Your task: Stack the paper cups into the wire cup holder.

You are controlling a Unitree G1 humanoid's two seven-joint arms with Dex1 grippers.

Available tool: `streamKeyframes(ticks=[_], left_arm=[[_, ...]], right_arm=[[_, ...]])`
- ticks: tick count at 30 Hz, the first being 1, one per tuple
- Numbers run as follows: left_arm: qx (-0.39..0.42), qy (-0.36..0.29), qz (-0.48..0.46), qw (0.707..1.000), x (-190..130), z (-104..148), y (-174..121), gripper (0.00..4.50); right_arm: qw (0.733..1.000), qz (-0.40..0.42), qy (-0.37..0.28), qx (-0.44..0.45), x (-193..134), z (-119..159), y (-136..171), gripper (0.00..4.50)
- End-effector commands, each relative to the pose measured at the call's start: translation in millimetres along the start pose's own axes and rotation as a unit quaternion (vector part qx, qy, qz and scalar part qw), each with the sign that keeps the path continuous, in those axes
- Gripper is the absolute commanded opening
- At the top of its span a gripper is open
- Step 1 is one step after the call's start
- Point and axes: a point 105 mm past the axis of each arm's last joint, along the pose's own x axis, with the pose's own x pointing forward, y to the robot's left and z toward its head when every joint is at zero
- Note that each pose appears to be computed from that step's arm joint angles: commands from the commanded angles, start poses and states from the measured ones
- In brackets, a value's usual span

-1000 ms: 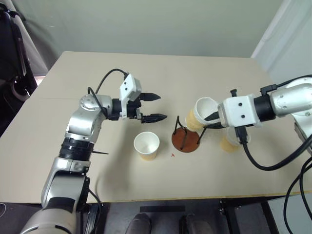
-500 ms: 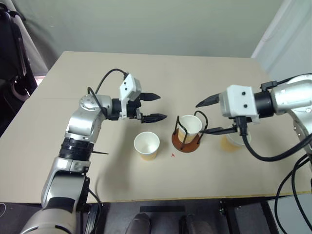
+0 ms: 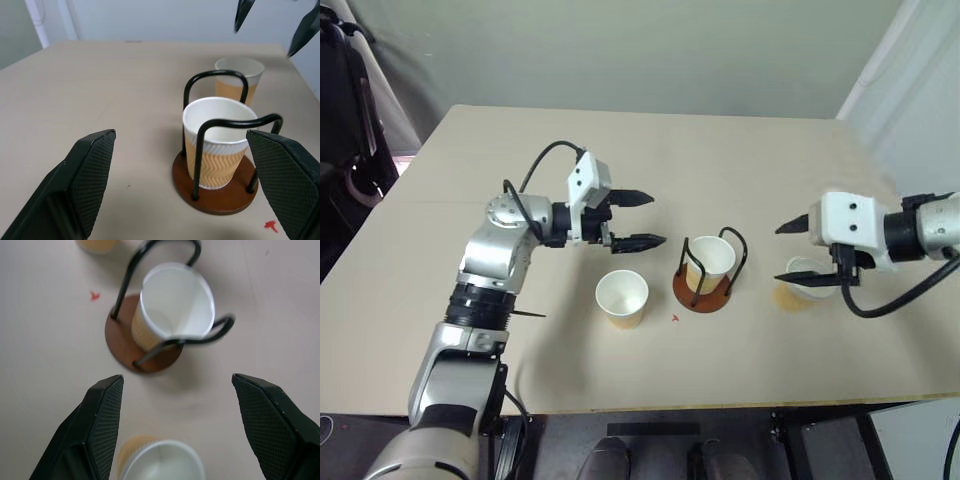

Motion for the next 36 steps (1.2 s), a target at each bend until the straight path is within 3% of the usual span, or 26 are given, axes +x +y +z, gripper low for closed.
streamKeyframes(ticks=[1,10,21,26,29,36], left_arm=[[0.02,-0.046,-0.018,0.999,-3.3,24.5,-3.8,4.5],[0.025,-0.024,-0.079,0.996,-20.9,34.0,-17.1,4.5],[0.032,-0.023,-0.08,0.996,-19.1,40.3,-19.6,4.5],[0.034,-0.023,-0.075,0.996,-18.9,41.1,-18.5,4.5],[0.035,-0.02,-0.073,0.996,-19.3,40.0,-18.0,4.5],[0.036,-0.014,-0.071,0.997,-19.9,37.3,-17.7,4.5]], right_arm=[[0.999,-0.034,0.014,0.003,-13.2,-5.3,-5.5,3.47],[0.998,-0.014,0.044,0.05,-6.1,-32.7,13.0,3.47],[0.992,-0.004,0.115,0.054,-4.3,-74.2,19.4,3.47],[0.991,0.002,0.119,0.056,-0.1,-80.2,20.0,3.47],[0.992,0.006,0.115,0.056,5.2,-80.1,20.5,2.87],[0.993,0.014,0.103,0.051,11.5,-75.2,21.1,0.3]])
